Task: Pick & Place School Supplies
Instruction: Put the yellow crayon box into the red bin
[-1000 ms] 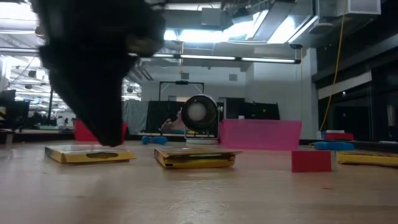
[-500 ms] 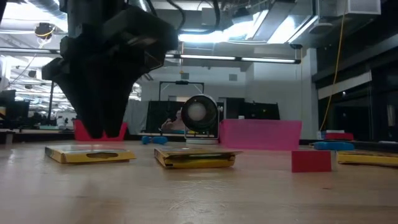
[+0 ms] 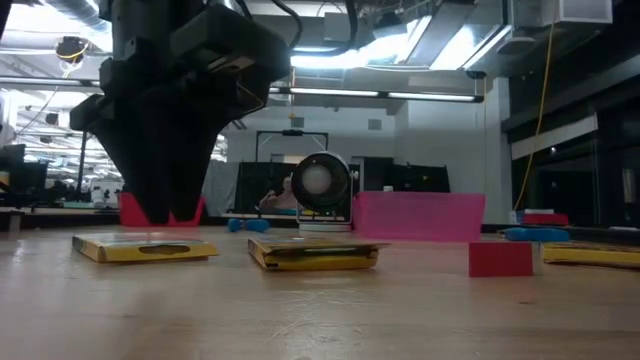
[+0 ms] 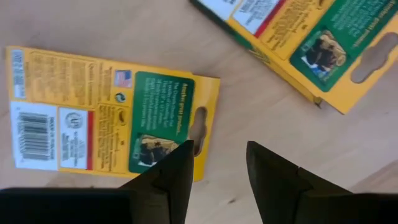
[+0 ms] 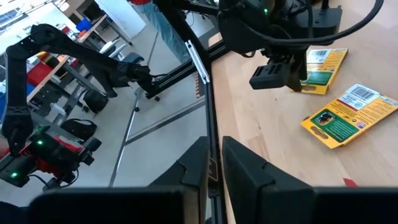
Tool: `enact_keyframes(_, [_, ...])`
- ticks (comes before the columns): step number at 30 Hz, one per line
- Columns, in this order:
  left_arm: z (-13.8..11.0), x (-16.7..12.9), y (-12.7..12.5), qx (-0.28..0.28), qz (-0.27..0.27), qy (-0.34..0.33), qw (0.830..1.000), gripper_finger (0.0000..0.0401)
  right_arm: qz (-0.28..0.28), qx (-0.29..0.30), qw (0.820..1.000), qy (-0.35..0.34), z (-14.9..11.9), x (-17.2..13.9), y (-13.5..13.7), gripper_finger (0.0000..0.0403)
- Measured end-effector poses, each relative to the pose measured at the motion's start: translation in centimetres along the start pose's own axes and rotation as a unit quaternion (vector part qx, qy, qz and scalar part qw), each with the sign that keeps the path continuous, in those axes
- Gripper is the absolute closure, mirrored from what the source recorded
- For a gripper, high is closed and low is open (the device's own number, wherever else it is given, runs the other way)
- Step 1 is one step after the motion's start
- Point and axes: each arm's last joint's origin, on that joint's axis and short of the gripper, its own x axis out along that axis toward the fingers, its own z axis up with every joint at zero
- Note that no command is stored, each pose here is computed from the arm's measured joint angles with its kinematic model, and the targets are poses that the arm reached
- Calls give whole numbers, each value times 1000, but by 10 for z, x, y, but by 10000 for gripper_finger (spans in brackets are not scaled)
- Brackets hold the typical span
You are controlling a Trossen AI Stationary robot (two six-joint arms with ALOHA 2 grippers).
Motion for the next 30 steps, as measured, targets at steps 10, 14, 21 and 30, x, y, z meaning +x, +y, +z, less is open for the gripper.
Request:
enact_keyframes(10, [0,1,0,25,0,-1,1000,258,5,5,1000,-4,1,0,1,351])
enact_keyframes(14, [-2,13,-1,42,8,15,999,258,7,5,1000,-4,1,0,2,351])
enact_keyframes(21, [-4,25,-4,53,13,22,998,258,13,7,1000,-5,-1,-3,4,351])
enact_keyframes(30, [-2,25,-3,55,18,16,998,267,15,16,1000,-9,-2,-4,6,351])
